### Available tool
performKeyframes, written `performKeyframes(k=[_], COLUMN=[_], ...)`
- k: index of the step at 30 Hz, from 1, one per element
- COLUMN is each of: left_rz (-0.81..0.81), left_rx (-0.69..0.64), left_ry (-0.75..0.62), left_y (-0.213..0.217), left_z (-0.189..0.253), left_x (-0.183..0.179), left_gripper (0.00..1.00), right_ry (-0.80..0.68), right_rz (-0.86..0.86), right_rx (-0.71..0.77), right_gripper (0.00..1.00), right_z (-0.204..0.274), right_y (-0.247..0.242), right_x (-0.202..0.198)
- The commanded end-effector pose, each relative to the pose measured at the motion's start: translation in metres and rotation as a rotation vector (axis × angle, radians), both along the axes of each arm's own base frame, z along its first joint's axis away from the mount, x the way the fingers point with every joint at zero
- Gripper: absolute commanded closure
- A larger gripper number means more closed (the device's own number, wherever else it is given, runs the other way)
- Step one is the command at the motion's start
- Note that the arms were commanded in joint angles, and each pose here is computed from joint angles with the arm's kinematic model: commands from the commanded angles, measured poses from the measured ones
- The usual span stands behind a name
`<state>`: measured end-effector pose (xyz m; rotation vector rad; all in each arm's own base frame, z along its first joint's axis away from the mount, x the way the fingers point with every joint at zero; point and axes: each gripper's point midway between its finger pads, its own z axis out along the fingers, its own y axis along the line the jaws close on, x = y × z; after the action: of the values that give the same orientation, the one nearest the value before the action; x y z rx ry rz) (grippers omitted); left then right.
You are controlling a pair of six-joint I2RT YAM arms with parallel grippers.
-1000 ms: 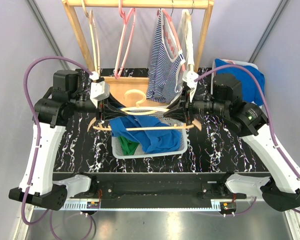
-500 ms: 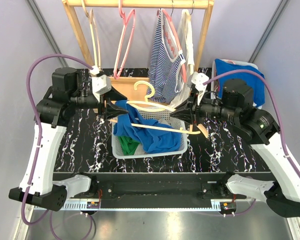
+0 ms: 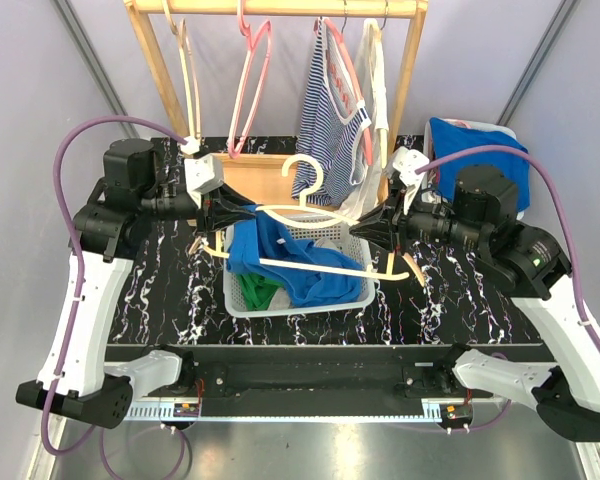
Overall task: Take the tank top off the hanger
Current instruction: Remove the tank top from the hanger, then place the hanger at the clothesline.
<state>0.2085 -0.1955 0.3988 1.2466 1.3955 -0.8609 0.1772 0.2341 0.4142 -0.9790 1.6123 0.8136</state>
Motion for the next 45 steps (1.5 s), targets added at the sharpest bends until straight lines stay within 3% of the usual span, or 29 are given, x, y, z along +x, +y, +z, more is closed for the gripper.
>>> performKeyframes(k=[1, 5, 7, 9, 12, 15, 21, 23, 24, 26, 30, 39, 41, 42, 43, 45], left_rz=[0.142, 0.185, 0.198, 0.197, 0.191, 0.200, 0.276, 0.281, 0.282, 0.272, 0.189, 0.176, 0.178, 0.174, 0.174, 0.170], left_rx=[0.017, 0.037, 0.041, 0.037, 0.031, 0.043, 0.073, 0.051, 0.039, 0.004, -0.083, -0.145, -0.139, -0.137, -0.135, -0.130], left_ry=[-0.043, -0.031, -0.035, -0.029, -0.020, -0.013, -0.010, -0.003, -0.001, 0.014, 0.050, 0.085, 0.086, 0.081, 0.080, 0.078], left_y=[0.017, 0.024, 0.025, 0.025, 0.023, 0.024, 0.033, 0.033, 0.033, 0.030, 0.017, 0.013, 0.013, 0.013, 0.013, 0.013], left_z=[0.006, -0.002, -0.002, -0.001, -0.002, -0.008, -0.022, -0.018, -0.014, -0.003, 0.022, 0.052, 0.051, 0.051, 0.051, 0.050], left_x=[0.021, 0.028, 0.031, 0.033, 0.035, 0.039, 0.056, 0.058, 0.058, 0.055, 0.039, 0.020, 0.019, 0.019, 0.018, 0.016], left_gripper=[0.86, 0.75, 0.62, 0.60, 0.62, 0.71, 0.97, 0.97, 0.94, 0.79, 0.72, 0.73, 0.73, 0.73, 0.73, 0.73], right_ry=[-0.049, -0.058, -0.063, -0.073, -0.113, -0.145, -0.183, -0.199, -0.204, -0.228, -0.277, -0.380, -0.404, -0.447, -0.456, -0.488], right_rz=[-0.063, -0.080, -0.086, -0.095, -0.121, -0.142, -0.223, -0.267, -0.287, -0.370, -0.456, -0.767, -0.792, -0.893, -0.876, -0.958], right_rx=[-0.010, -0.022, -0.024, -0.031, -0.030, -0.031, -0.057, -0.062, -0.063, -0.051, 0.009, -0.086, -0.161, -0.218, -0.284, -0.325], right_gripper=[1.00, 1.00, 1.00, 1.00, 1.00, 1.00, 1.00, 1.00, 1.00, 1.00, 1.00, 1.00, 1.00, 1.00, 1.00, 1.00], right_z=[0.007, 0.005, 0.006, 0.006, 0.012, 0.015, 0.028, 0.035, 0.036, 0.044, 0.073, 0.113, 0.107, 0.116, 0.104, 0.118], right_y=[-0.020, -0.027, -0.030, -0.032, -0.038, -0.043, -0.067, -0.079, -0.083, -0.094, -0.094, -0.087, -0.060, -0.072, -0.044, -0.044], right_x=[-0.004, -0.007, -0.008, -0.008, -0.005, -0.004, -0.008, -0.009, -0.009, -0.001, 0.020, 0.108, 0.124, 0.128, 0.137, 0.141])
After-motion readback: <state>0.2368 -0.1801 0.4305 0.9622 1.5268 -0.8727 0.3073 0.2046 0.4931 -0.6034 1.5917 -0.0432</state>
